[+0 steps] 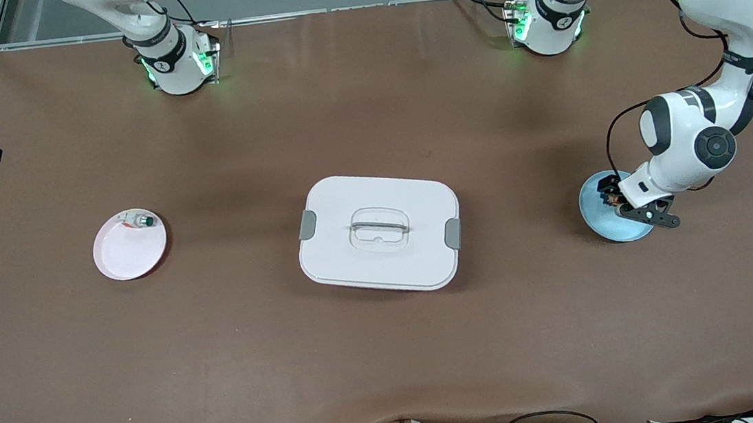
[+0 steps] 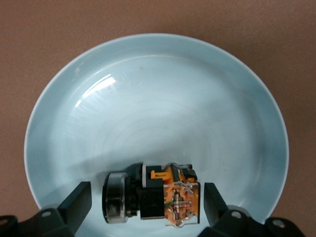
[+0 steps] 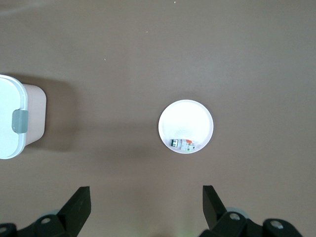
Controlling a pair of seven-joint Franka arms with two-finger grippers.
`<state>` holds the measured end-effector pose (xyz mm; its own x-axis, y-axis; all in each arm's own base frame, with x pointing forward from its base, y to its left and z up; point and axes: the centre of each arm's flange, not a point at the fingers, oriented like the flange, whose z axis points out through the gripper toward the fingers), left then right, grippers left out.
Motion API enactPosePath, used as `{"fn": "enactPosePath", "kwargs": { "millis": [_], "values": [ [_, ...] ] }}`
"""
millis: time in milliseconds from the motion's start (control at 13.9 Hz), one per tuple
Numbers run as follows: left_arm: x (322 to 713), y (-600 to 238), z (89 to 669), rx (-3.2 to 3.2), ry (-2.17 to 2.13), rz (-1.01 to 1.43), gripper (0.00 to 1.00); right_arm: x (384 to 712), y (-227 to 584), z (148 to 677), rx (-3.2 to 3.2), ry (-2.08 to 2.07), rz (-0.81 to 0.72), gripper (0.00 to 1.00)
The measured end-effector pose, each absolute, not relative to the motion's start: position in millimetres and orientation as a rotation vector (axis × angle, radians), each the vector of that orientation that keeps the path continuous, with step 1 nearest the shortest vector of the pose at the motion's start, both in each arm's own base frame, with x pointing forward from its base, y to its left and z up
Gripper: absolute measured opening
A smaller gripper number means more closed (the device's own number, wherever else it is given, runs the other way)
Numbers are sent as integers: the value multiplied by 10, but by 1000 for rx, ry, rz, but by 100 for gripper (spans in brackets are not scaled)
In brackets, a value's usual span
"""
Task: Transfer orange switch to right arm and place
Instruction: 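Close the left gripper on the orange switch block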
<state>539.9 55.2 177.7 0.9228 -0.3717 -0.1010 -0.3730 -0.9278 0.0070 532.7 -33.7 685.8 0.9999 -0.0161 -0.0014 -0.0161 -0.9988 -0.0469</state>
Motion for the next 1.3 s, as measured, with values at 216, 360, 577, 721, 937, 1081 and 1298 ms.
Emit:
{"fn": "enactPosePath", "kwargs": {
  "millis": [216,360,577,721,937,1081,1298],
  "values": [
    [5400,552,1768,-3068,594,150,100,5327,-337,6858,-3095,25,2,100],
    [5397,552,1760,-3068,594,150,93,5327,-337,6858,-3095,25,1,100],
    [5399,563,1761,-3068,590,147,72,5335,-342,6866,-3096,26,-11,100],
    [5395,622,1763,-3072,573,144,72,5355,-334,6881,-3096,24,-39,100],
    [5393,679,1767,-3075,557,141,72,5366,-307,6889,-3097,16,-52,100],
    [5408,681,1789,-3074,556,133,72,5366,-328,6890,-3097,22,-54,100],
    [5422,688,1917,-3074,554,153,72,5368,-340,6892,-3097,26,-58,100]
  ]
}}
